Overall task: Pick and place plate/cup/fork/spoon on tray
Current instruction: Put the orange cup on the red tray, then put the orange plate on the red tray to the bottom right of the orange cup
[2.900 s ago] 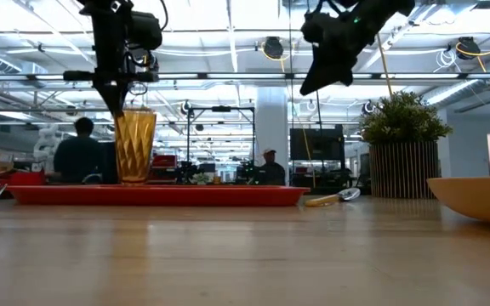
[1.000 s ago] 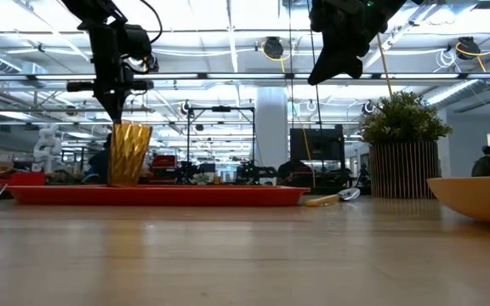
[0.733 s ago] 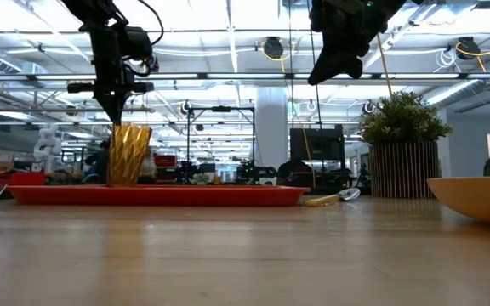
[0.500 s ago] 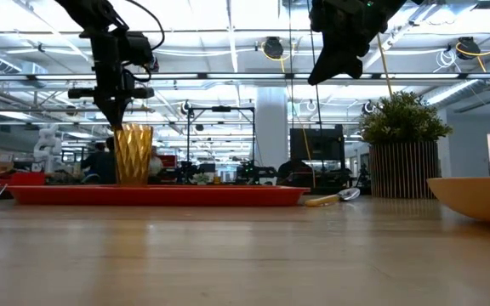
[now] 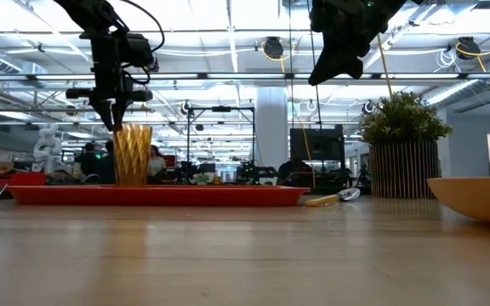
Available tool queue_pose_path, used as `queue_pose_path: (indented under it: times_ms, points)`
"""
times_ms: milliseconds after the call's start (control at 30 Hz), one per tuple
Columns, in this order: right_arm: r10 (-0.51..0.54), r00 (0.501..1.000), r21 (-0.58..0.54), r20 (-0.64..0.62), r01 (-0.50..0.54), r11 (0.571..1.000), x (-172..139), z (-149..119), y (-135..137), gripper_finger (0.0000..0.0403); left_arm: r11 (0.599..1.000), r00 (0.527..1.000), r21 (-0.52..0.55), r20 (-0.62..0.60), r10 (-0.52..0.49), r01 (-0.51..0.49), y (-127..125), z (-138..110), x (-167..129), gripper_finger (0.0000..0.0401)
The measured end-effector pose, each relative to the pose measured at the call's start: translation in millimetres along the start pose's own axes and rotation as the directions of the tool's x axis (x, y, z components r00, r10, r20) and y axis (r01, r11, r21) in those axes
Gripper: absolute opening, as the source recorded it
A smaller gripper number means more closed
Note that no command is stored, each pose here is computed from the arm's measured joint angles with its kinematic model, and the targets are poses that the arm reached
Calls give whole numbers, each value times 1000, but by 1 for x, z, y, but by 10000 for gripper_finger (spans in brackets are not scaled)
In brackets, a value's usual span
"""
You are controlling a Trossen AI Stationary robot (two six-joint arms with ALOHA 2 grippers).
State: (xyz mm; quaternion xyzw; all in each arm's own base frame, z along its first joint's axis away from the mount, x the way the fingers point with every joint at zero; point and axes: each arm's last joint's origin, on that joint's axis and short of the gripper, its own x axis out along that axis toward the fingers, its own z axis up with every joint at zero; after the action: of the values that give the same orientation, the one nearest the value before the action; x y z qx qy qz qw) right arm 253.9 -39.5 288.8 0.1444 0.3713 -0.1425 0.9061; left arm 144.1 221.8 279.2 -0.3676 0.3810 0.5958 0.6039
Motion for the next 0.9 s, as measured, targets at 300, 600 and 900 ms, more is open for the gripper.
queue_pose_path:
  times_ms: [300, 600, 900]
  points:
    - [0, 1000, 0, 0, 0, 1000, 0, 0, 0, 0, 1000, 1000, -1, 9, 16, -16, 0, 0, 0, 81]
    - [0, 1000, 2, 0, 0, 1000, 0, 0, 0, 0, 1000, 1000, -24, 9, 17, -17, 1, 0, 0, 81]
    - [100, 995, 70, -27, -97, 993, 0, -1, 3, 0, 998, 998, -58, 44, -36, 38, 6, -2, -17, 83]
